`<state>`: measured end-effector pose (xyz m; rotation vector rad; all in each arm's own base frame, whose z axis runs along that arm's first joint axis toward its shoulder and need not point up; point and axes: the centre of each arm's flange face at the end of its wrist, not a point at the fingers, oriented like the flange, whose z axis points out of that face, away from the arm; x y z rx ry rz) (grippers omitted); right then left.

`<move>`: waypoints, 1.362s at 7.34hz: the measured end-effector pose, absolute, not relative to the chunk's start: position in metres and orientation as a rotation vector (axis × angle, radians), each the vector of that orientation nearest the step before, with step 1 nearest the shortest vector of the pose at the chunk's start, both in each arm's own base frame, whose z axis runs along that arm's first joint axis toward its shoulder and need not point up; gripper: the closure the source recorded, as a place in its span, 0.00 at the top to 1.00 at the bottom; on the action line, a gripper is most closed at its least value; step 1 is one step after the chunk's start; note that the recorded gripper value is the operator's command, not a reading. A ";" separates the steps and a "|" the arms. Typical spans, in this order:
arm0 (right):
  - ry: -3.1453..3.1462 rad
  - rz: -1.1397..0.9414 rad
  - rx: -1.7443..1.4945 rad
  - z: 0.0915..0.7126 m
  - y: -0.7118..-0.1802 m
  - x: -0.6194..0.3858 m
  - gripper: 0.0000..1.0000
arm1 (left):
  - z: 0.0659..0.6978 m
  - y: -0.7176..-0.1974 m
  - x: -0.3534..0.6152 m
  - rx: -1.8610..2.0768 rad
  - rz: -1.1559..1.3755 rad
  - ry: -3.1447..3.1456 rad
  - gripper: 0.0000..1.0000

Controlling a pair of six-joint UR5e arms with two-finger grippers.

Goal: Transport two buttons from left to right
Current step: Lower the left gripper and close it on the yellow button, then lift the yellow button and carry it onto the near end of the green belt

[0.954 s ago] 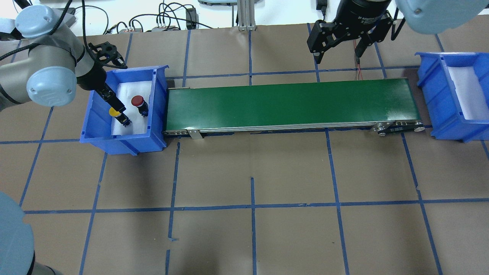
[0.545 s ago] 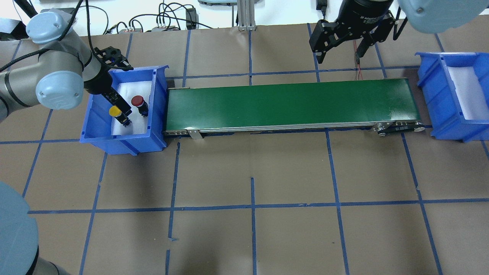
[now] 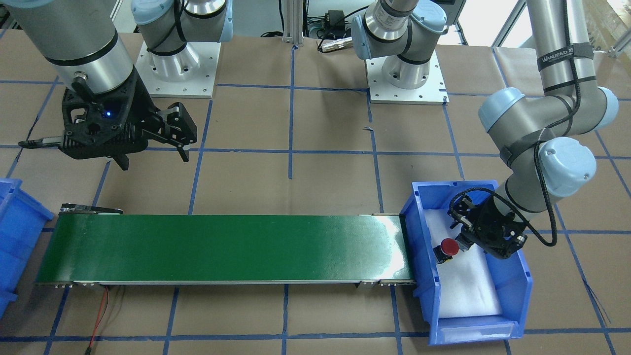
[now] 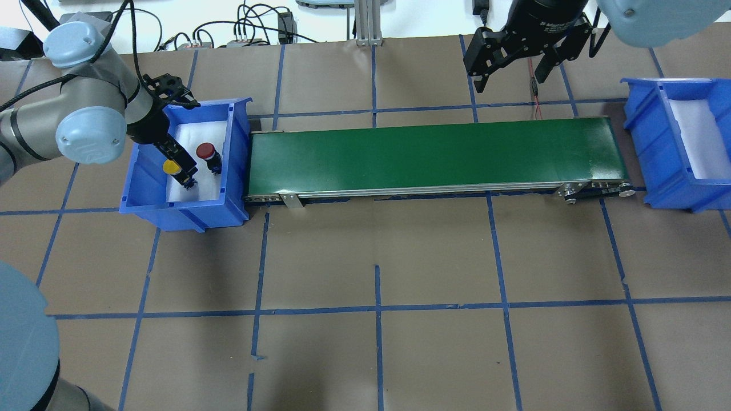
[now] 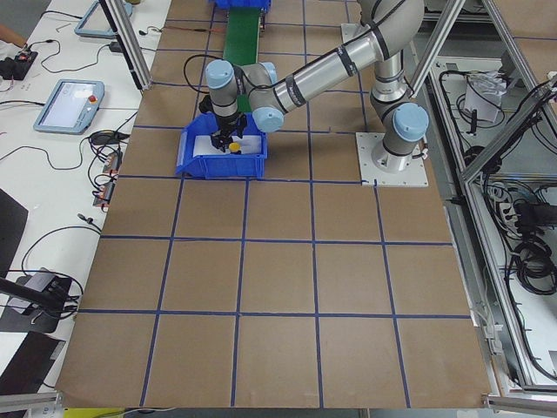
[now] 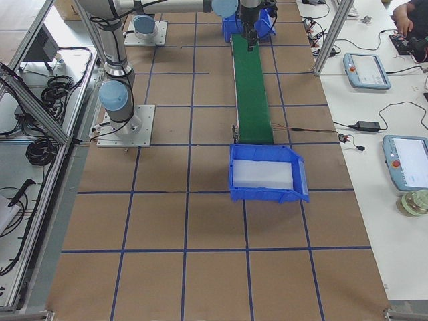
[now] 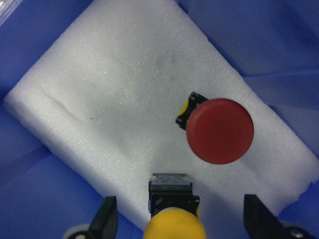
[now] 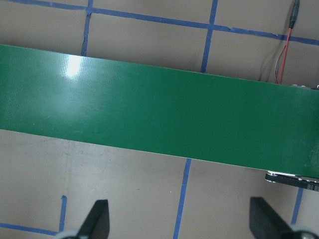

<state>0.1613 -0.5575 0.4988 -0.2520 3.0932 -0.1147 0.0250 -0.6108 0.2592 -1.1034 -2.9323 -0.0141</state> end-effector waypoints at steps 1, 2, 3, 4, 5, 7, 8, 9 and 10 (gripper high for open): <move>3.095 -0.117 -0.251 0.500 -0.558 0.161 1.00 | 0.257 -0.611 0.026 -1.098 -0.021 -2.932 0.66; 3.099 -0.117 -0.248 0.501 -0.557 0.160 1.00 | 0.255 -0.611 0.026 -1.086 -0.027 -2.935 0.43; 3.101 -0.113 -0.245 0.502 -0.556 0.159 1.00 | 0.252 -0.611 0.027 -1.066 -0.039 -2.943 0.30; 3.100 -0.108 -0.244 0.501 -0.557 0.159 1.00 | 0.250 -0.610 0.029 -1.054 -0.065 -2.966 0.26; 3.097 -0.102 -0.240 0.498 -0.557 0.159 1.00 | 0.250 -0.610 0.031 -1.055 -0.091 -2.992 0.26; 3.096 -0.099 -0.232 0.494 -0.558 0.159 1.00 | 0.255 -0.611 0.028 -1.062 -0.095 -3.007 0.25; 3.095 -0.099 -0.238 0.494 -0.558 0.158 1.00 | 0.263 -0.612 0.026 -1.063 -0.088 -3.010 0.24; 3.094 -0.102 -0.240 0.495 -0.559 0.157 1.00 | 0.279 -0.612 0.025 -1.055 -0.088 -3.012 0.24; 3.094 -0.106 -0.233 0.497 -0.558 0.154 1.00 | 0.302 -0.610 0.023 -1.017 -0.086 -3.025 0.24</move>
